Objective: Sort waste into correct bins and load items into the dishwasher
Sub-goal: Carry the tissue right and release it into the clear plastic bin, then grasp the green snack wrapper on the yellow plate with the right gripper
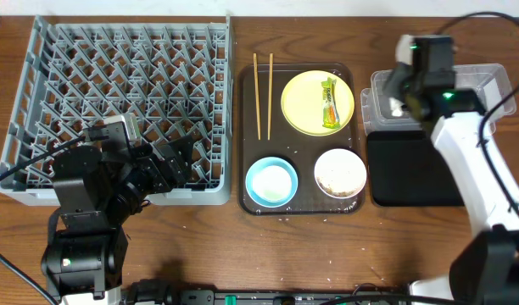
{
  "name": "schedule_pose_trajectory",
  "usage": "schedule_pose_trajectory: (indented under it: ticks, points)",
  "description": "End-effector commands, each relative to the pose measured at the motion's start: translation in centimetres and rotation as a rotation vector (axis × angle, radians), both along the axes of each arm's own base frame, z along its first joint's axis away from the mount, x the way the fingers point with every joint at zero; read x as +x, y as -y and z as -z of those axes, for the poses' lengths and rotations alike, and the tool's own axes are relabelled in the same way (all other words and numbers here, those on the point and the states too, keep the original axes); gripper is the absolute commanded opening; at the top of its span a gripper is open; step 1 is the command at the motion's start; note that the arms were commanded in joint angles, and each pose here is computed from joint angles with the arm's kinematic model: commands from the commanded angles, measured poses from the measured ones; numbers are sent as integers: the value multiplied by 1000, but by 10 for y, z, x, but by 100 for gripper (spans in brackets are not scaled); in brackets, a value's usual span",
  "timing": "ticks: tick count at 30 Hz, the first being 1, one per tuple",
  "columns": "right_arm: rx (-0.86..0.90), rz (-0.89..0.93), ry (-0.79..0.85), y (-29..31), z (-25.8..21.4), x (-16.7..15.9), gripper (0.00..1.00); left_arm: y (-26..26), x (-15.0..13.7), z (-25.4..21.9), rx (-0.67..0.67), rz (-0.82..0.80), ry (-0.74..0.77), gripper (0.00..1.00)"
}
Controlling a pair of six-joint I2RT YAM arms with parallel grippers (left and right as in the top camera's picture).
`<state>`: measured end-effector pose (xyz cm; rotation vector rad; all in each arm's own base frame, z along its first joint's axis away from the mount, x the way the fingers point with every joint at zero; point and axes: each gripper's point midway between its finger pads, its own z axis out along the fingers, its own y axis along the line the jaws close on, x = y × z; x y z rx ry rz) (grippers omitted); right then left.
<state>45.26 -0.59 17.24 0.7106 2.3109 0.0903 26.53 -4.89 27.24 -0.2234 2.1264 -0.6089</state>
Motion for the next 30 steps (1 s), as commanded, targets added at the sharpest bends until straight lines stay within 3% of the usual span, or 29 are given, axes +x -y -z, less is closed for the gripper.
schedule_pose_trajectory:
  ticks: [1,3,7,10,12,16,20,23,27,30]
  points:
    - [97,118,-17,17,26,11,1,2,0,-8,-12,4,15,95]
    - [75,107,-6,25,37,23,9,2,0,-8,-11,4,15,95]
    - [56,-63,38,15,34,39,66,2,0,-8,-11,4,15,95]
    - [137,-220,97,-16,11,40,85,2,0,-8,-11,4,15,95]
    - [198,-329,146,-40,-12,36,92,2,0,-8,-11,5,16,95]
    - [221,-448,207,-75,-49,19,91,2,0,-8,-11,4,15,95]
    - [137,-655,234,-127,-63,1,81,2,0,-8,-11,4,15,95]
    - [55,-736,178,-159,-46,-11,79,2,0,-8,-11,4,15,95]
    - [-103,-691,69,-173,-4,-12,73,2,0,-8,-11,4,16,95]
    - [-251,-641,2,-169,33,-1,79,2,0,-8,-11,5,16,95]
